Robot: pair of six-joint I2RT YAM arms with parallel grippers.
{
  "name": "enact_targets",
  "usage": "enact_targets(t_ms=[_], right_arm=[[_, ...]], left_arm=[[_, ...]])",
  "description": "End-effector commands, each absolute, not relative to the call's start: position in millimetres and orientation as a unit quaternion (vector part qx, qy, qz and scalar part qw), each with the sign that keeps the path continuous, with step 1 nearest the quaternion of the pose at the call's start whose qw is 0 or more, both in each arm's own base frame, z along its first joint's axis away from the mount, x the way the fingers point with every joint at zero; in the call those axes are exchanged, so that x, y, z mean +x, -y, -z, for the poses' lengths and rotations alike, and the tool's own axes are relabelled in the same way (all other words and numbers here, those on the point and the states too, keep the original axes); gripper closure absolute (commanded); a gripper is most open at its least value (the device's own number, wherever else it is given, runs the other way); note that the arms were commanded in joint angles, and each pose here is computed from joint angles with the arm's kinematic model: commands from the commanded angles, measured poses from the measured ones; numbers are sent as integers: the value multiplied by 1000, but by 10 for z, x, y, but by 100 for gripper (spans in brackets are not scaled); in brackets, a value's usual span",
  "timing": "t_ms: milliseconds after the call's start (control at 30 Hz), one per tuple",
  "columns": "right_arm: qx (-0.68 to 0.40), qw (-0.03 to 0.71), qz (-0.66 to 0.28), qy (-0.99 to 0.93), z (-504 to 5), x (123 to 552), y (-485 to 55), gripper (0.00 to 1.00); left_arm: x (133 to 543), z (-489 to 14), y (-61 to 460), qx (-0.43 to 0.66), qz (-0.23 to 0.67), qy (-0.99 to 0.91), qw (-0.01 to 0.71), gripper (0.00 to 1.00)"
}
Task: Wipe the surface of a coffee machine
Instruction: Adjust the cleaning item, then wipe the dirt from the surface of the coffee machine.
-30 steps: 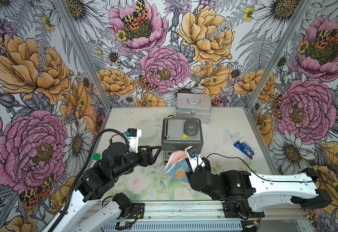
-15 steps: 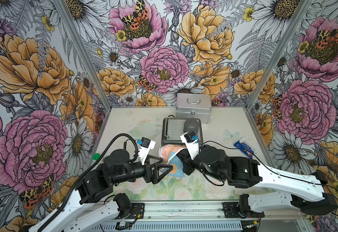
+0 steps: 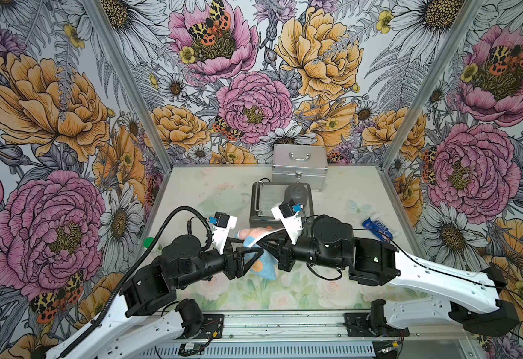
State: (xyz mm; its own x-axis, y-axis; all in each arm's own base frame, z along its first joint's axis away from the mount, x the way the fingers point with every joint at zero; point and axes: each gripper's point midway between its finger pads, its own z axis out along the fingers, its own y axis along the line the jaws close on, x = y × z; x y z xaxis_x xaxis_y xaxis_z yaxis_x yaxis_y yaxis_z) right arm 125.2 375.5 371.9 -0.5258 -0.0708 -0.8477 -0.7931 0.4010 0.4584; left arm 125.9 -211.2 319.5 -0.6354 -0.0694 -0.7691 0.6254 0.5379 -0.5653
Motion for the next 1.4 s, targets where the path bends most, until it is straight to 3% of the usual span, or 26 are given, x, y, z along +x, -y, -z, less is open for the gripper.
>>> enact_targets(t_ms=[0,167,267,300,467,600,800,1033,1367], right_arm=[[-287,376,-502,-724,-3782,1216,-3880,100],[-284,373,-508,-722,-3771,1239,-3919,100],[-278,374,-507,-725,-3763,1287,-3907,100],[-275,374,-505,-727,-3750,1307,-3899,100],[-247,385,-499,-736,-3750,1443,-3761,99],[-215,414,-462,-754,-3758,1602,-3513,81],[-191,475,-356,-782,-3822,1842,-3093,66],[-152,565,-118,-802,-3890,2432,-2562,34],[-151,552,22,-820,-3612,3072,-2396,32]], left_arm=[[1285,-3315,2164,182,458,-768,408,46],[1320,-3362,2152,173,459,-764,420,74],[1349,-3382,2142,165,459,-762,426,98],[1366,-3375,2132,161,455,-764,429,100],[1474,-3320,1994,122,434,-770,451,100],[1564,-3320,1794,84,408,-770,483,100],[1644,-3255,1543,59,353,-783,508,100],[1665,-3183,971,-25,293,-782,549,100],[1753,-2904,877,-41,231,-808,540,100]])
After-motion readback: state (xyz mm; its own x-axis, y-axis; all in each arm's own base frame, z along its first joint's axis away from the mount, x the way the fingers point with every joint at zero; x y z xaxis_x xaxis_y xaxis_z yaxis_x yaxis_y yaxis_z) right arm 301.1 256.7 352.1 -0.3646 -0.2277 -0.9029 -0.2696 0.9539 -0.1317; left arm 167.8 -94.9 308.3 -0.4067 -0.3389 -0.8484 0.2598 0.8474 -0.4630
